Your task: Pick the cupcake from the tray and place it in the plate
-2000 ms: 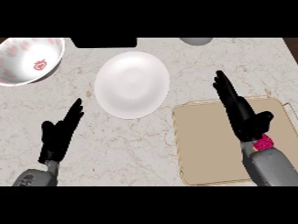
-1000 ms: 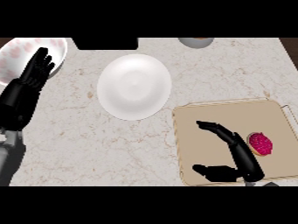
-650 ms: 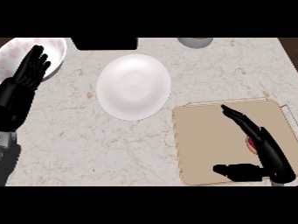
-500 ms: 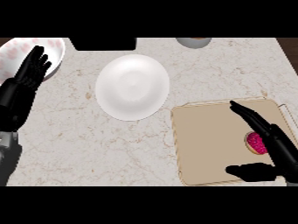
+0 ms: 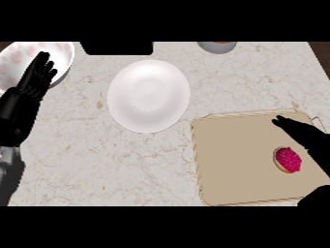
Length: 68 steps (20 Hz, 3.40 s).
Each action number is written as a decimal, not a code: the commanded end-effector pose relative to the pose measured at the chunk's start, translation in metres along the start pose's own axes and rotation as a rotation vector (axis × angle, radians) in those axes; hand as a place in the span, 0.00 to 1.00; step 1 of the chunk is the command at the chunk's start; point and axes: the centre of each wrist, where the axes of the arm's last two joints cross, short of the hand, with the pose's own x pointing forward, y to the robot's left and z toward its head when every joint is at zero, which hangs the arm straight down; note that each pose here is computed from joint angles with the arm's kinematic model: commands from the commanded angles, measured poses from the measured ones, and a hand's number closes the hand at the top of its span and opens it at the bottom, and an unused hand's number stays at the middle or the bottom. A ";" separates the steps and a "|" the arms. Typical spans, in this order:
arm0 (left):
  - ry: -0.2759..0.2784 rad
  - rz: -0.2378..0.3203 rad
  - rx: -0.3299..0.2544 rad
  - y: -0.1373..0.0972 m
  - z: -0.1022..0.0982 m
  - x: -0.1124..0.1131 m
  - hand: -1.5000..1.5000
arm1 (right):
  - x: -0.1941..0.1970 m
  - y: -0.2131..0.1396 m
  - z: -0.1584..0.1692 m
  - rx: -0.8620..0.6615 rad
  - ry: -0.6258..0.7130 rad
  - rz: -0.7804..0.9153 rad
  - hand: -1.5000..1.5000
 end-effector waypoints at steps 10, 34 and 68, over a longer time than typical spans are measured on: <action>-0.021 0.007 0.003 0.005 -0.005 -0.003 0.50 | 0.029 0.008 -0.041 0.158 0.216 0.145 0.00; -0.013 0.005 0.016 -0.010 0.013 -0.004 0.50 | -0.045 0.081 -0.065 0.286 0.391 0.227 0.00; 0.006 0.021 -0.007 0.007 -0.005 0.011 0.50 | 0.185 0.094 0.010 -0.705 0.530 -0.167 1.00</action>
